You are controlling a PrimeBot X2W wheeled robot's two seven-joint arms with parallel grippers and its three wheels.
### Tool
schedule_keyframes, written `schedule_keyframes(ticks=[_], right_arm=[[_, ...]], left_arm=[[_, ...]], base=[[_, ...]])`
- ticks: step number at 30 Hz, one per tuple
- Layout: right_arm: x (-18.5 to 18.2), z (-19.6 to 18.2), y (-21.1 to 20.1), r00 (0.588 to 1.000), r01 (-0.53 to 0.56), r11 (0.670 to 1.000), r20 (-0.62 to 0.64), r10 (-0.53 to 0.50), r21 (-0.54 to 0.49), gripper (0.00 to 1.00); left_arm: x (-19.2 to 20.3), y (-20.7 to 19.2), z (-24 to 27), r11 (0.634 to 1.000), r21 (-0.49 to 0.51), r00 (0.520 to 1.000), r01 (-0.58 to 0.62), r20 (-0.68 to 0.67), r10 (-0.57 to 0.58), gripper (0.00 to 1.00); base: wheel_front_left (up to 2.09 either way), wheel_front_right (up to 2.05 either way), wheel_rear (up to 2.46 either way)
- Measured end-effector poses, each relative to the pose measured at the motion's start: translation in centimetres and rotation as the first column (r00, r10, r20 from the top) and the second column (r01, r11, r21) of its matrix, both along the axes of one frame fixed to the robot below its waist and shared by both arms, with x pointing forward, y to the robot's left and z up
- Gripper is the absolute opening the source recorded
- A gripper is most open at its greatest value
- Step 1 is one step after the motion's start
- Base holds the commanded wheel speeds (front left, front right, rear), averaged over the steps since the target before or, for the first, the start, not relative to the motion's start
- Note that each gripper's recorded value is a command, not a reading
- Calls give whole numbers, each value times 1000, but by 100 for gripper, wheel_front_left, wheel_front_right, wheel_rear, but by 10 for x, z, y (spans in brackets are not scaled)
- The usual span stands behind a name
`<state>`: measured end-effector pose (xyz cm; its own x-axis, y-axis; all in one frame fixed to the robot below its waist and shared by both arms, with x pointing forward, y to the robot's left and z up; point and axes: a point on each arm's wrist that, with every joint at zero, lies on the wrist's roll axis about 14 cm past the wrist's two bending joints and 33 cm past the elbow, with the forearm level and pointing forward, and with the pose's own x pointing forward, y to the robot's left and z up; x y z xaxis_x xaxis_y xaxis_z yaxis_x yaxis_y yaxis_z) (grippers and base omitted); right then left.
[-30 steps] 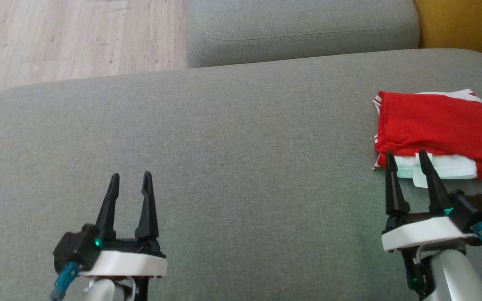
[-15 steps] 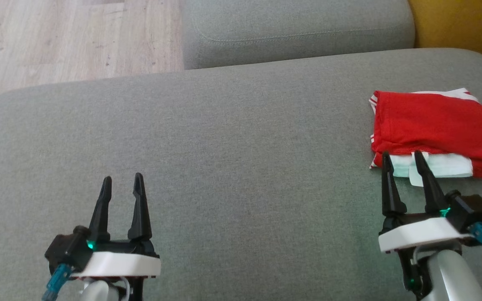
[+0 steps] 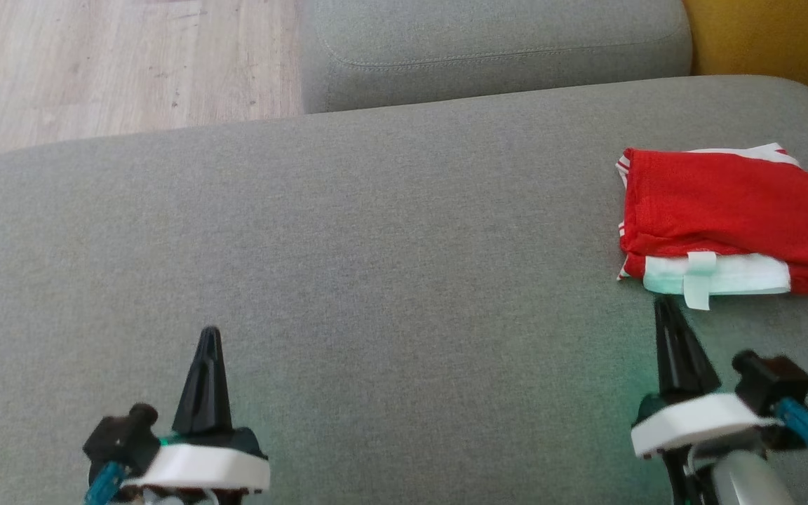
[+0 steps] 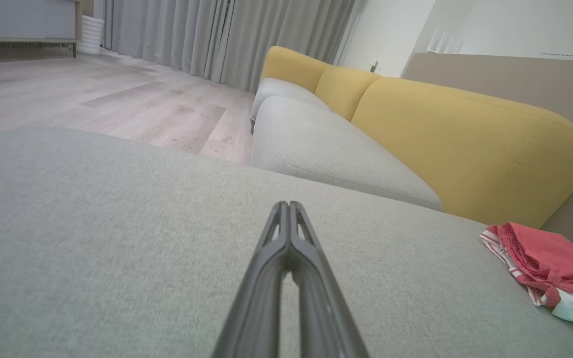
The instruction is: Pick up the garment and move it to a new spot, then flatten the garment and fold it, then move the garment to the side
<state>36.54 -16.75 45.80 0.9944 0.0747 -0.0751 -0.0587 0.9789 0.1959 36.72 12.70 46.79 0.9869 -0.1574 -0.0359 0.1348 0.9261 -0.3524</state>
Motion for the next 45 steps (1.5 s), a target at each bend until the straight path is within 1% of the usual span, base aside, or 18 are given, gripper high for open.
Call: schedule_keyframes(ticks=[2, 11, 21, 32, 45], right_arm=[[-4, -6, -1, 1000, 9, 1000, -21, -8, 20, 0], [-2, -4, -5, 999, 40, 994, -33, -36, 103, 0], [-1, -4, -10, 996, 77, 976, -55, -68, 206, 0], [0, -4, -17, 992, 119, 941, -77, -100, 318, 0], [1, -3, -22, 987, 159, 880, -104, -126, 447, 0]], left_arm=[[-3, 1, -4, 1000, -17, 1000, -7, -19, 6, 0], [-2, 5, -6, 996, -87, 999, -30, -48, 26, 0], [-2, 14, -8, 982, -176, 995, -73, -83, 59, 0], [-1, 20, -10, 956, -271, 989, -111, -122, 80, 0], [-1, 29, -12, 910, -382, 981, -160, -164, 103, 0]], base=[[0, 0, 0], [0, 0, 0], [0, 0, 0], [0, 0, 0], [0, 0, 0]])
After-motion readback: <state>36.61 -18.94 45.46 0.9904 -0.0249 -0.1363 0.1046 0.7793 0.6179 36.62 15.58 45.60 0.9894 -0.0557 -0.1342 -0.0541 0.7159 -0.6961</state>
